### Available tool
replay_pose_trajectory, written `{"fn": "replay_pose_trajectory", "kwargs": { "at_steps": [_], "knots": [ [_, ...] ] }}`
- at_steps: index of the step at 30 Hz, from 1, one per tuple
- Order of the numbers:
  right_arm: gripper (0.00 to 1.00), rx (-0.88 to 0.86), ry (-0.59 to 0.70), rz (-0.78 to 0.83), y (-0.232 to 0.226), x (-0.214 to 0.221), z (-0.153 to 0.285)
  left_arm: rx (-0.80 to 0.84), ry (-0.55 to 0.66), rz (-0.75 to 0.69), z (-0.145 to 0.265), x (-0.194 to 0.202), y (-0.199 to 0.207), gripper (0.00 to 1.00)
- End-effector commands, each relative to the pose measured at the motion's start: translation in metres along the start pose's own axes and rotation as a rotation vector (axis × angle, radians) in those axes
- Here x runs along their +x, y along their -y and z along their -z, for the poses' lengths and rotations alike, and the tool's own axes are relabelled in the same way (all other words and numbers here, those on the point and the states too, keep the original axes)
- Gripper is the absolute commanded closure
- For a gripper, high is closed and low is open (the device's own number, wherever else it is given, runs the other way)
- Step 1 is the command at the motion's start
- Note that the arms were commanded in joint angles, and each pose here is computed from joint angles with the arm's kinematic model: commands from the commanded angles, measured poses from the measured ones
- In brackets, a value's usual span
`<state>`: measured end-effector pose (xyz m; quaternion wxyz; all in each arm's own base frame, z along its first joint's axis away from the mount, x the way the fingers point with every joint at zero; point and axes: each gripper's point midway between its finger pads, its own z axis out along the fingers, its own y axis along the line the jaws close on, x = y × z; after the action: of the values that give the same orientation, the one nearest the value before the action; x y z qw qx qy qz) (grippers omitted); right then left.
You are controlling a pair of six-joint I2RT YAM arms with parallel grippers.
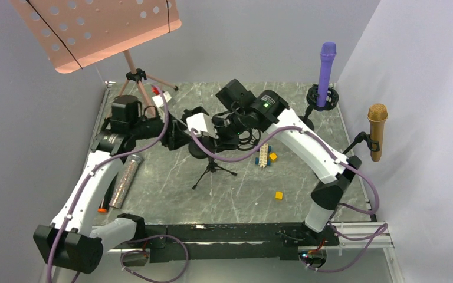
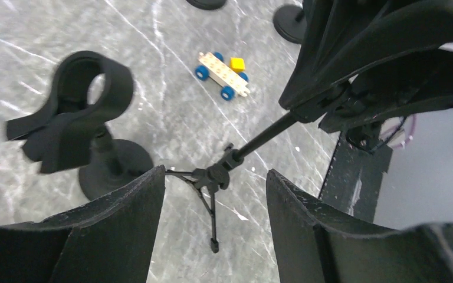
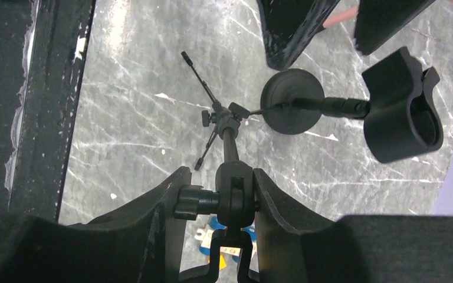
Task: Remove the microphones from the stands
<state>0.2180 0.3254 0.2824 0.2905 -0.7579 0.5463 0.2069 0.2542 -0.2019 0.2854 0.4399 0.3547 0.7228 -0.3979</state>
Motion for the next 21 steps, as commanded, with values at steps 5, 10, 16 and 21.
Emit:
{"fn": "replay_pose_trajectory", "kwargs": {
  "at_steps": [5, 10, 16, 21],
  "knots": [
    [0.84, -0.082, -0.137, -0.095, 0.01, 0.019, -0.036, -0.113, 0.146, 0.068, 0.046, -0.012, -0.011, 0.33],
    [0.76, -0.106, -0.175, -0.148, 0.016, 0.033, -0.065, -0.159, 0.166, 0.071, 0.056, 0.002, -0.013, 0.34],
    [0.05, -0.05, -0.134, -0.178, 0.031, 0.02, -0.069, -0.182, 0.169, 0.076, 0.063, 0.014, -0.013, 0.33],
    [0.0, 0.058, 0.024, -0.152, 0.041, -0.028, -0.025, -0.154, 0.158, 0.059, 0.061, 0.015, -0.01, 0.33]
  ]
}}
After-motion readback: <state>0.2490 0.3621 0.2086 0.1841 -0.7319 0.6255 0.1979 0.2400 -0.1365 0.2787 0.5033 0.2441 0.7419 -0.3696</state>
